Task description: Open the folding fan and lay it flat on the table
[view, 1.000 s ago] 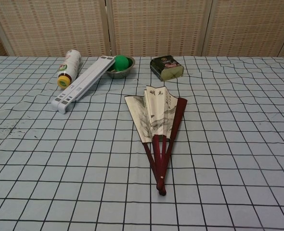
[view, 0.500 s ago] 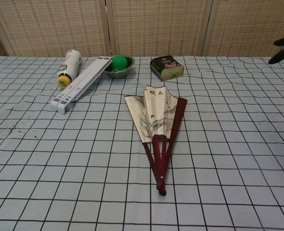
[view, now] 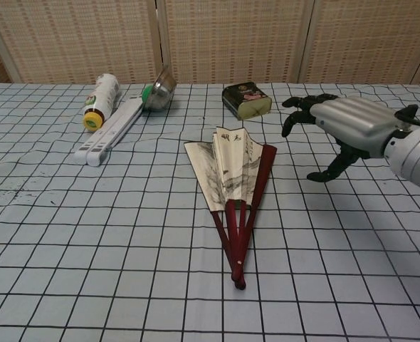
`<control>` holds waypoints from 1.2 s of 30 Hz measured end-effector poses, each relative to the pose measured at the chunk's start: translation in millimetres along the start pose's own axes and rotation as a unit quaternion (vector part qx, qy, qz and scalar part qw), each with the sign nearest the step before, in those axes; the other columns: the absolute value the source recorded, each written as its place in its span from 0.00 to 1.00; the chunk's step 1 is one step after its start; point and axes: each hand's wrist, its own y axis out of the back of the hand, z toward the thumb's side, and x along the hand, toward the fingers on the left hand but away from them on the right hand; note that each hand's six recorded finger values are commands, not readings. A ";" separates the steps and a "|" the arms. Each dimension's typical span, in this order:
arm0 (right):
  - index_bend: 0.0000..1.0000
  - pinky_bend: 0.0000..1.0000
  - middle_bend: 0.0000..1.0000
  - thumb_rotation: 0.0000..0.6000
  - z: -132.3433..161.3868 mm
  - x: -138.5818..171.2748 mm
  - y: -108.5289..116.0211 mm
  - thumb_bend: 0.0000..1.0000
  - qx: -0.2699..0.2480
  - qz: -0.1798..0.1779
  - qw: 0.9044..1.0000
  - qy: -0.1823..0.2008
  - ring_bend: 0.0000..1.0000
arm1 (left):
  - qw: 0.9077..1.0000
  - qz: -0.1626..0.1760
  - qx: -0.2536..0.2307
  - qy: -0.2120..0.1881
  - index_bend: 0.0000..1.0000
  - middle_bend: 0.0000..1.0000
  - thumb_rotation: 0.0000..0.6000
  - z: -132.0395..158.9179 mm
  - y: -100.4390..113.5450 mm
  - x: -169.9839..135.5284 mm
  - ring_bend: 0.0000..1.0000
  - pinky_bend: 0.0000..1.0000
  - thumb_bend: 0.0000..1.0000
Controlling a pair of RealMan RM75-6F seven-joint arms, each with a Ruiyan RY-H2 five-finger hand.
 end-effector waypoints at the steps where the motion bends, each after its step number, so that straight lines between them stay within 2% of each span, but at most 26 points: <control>1: 0.29 0.00 0.00 1.00 2.4 -3.1 -3.7 0.15 -0.002 0.003 1.000 0.001 0.00 | 1.000 -0.002 0.000 0.002 0.00 0.00 1.00 -1.1 -0.5 1.1 0.00 0.10 0.42; 8: 0.32 0.00 0.00 1.00 22.4 -19.9 -26.9 0.18 -0.017 0.016 1.000 0.010 0.00 | 1.000 -0.003 0.001 0.005 0.00 0.00 1.00 -4.1 -1.2 1.9 0.00 0.10 0.42; 19: 0.35 0.00 0.00 1.00 48.4 -39.4 -43.7 0.20 0.000 0.025 0.999 0.026 0.00 | 1.000 -0.003 0.000 0.012 0.00 0.00 1.00 -8.5 1.2 3.7 0.00 0.10 0.42; 27: 0.39 0.00 0.00 1.00 58.6 -44.9 -51.1 0.38 0.012 0.029 0.999 0.035 0.00 | 1.000 -0.004 0.001 0.015 0.00 0.00 1.00 -10.2 1.5 2.5 0.00 0.10 0.42; 32: 0.52 0.00 0.00 1.00 62.9 -45.6 -51.4 0.67 0.021 0.024 0.999 0.041 0.00 | 1.000 -0.003 0.001 0.019 0.00 0.00 1.00 -12.8 2.7 2.3 0.00 0.10 0.42; 36: 0.61 0.00 0.03 1.00 65.0 -44.7 -48.2 0.73 0.020 0.012 0.999 0.044 0.00 | 1.000 -0.004 0.000 0.020 0.00 0.00 1.00 -13.2 3.7 1.7 0.00 0.10 0.43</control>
